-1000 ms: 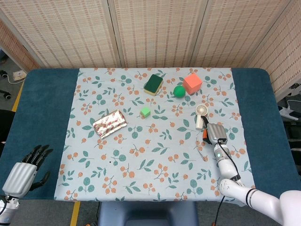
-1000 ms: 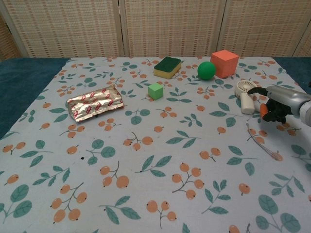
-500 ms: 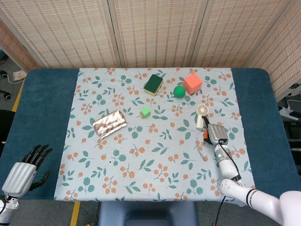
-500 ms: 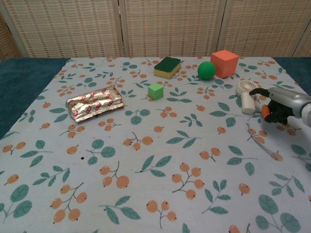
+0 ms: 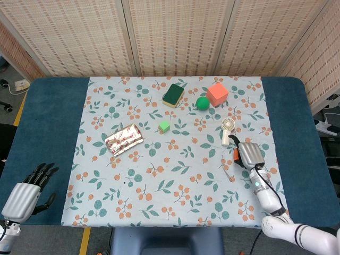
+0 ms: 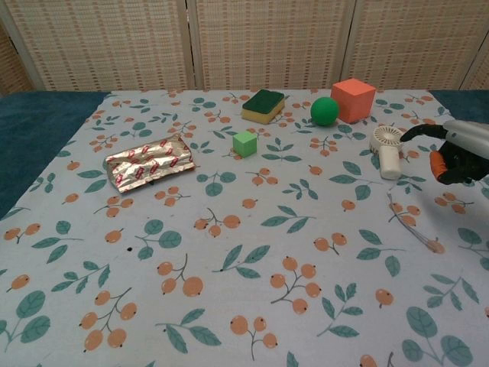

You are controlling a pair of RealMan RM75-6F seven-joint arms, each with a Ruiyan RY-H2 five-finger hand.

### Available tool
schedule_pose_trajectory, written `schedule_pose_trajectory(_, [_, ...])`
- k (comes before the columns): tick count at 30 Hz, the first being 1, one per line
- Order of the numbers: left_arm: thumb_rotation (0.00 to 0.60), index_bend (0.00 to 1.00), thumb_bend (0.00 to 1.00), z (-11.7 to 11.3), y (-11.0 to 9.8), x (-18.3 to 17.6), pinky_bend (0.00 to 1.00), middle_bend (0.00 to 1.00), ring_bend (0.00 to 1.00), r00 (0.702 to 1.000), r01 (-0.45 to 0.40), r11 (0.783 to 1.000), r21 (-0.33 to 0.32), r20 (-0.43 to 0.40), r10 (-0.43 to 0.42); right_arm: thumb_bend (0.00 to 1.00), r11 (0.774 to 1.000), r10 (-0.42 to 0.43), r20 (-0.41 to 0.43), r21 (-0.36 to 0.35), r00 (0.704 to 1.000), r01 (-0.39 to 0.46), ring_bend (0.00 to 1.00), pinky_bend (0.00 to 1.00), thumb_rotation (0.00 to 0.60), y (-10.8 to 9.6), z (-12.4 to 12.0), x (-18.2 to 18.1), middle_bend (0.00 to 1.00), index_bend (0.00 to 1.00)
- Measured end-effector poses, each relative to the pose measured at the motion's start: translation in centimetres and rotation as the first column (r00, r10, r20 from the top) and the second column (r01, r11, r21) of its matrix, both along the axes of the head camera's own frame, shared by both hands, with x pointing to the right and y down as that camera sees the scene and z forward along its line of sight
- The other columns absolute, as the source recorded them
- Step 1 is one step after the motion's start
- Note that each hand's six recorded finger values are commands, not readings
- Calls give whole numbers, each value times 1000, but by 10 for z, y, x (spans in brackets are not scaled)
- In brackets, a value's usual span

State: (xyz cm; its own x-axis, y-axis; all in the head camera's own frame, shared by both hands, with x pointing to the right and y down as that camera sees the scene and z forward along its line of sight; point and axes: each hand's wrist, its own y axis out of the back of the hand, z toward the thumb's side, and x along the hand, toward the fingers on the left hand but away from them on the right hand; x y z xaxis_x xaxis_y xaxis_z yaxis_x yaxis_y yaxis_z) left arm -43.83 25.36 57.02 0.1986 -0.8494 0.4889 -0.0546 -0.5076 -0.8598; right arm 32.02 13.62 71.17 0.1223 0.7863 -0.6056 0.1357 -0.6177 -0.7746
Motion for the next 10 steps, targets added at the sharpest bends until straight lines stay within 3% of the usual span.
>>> schedule_pose_trajectory(3, [600,131,392,1,1,1,295,73,54,1000,-5,1000,-3,7,5,491,993,-78,-11,90,997,79,386,467,600,19,-28,12,486,200])
schedule_pose_trajectory(5, [600,131,392,1,1,2,295,73,53,1000,-10,1000,-2,10,10,423,983,-112,-22,143,993,114,261,336,600,37,-47,24,409,200])
schedule_pose_trajectory(8, [600,131,392,2,2,6,294,73,53,1000,-28,1000,3,12,28,384,969,-140,-31,203,990,143,169,192,600,62,-70,39,343,200])
schedule_pose_trajectory(10, [600,131,392,3,3,10,294,74,53,999,-41,999,6,15,41,370,957,-165,-36,237,986,169,136,157,600,77,-83,46,296,204])
